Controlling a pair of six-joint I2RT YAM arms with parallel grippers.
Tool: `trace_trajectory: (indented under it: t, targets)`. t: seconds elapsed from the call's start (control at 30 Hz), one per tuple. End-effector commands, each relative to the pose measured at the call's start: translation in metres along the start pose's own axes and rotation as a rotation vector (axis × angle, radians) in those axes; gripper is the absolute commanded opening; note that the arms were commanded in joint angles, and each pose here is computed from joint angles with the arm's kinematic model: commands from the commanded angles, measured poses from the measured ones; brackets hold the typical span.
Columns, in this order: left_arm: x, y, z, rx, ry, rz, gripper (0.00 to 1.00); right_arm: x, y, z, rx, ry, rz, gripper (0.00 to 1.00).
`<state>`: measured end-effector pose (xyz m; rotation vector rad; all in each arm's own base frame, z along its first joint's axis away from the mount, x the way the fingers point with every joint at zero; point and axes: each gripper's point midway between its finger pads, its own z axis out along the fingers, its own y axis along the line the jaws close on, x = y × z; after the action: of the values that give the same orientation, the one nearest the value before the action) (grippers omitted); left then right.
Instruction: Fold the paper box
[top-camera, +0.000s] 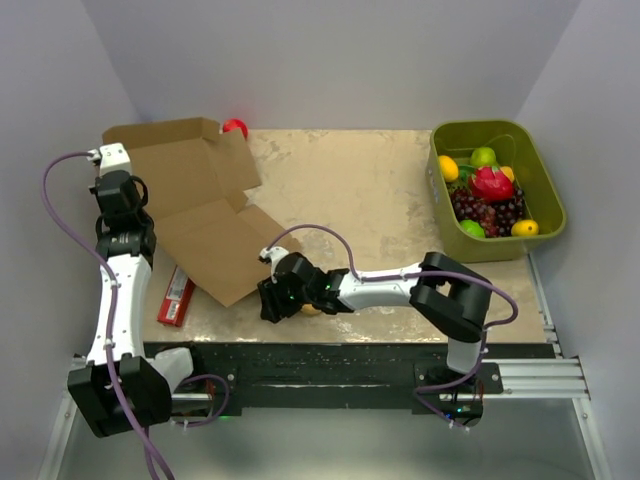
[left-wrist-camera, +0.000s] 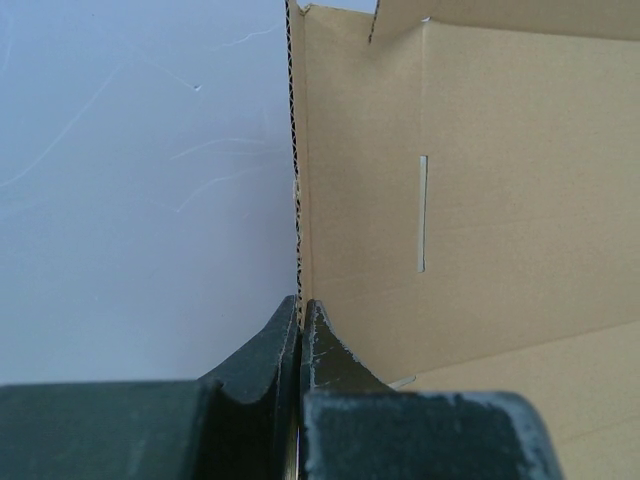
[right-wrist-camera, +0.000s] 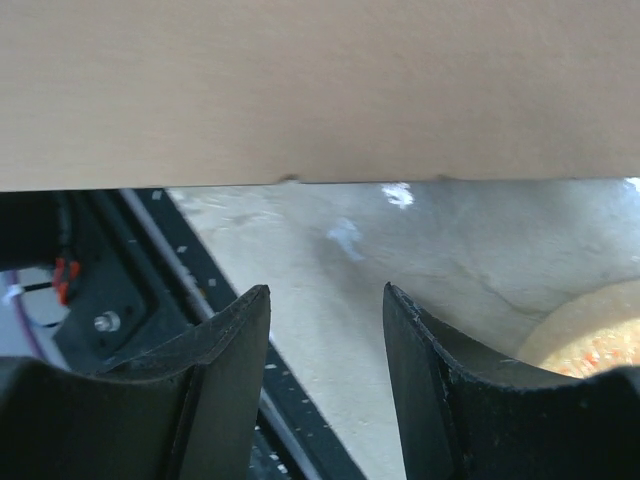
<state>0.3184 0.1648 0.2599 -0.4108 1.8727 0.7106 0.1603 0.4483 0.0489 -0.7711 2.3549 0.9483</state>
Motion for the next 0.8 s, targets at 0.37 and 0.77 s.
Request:
trace_trajectory:
  t: [0.37,0.77]
  targets:
    - [-0.037,-0.081,-0.012,0.452,-0.178,-0.113,0.00,-0.013,-0.136,-0.065,0.359,-0.034,0.127,0.51]
    - [-0.040,-0.142,-0.020,0.768,-0.220,-0.088,0.00,-0.028,-0.189,-0.138,0.494,-0.101,0.164,0.59]
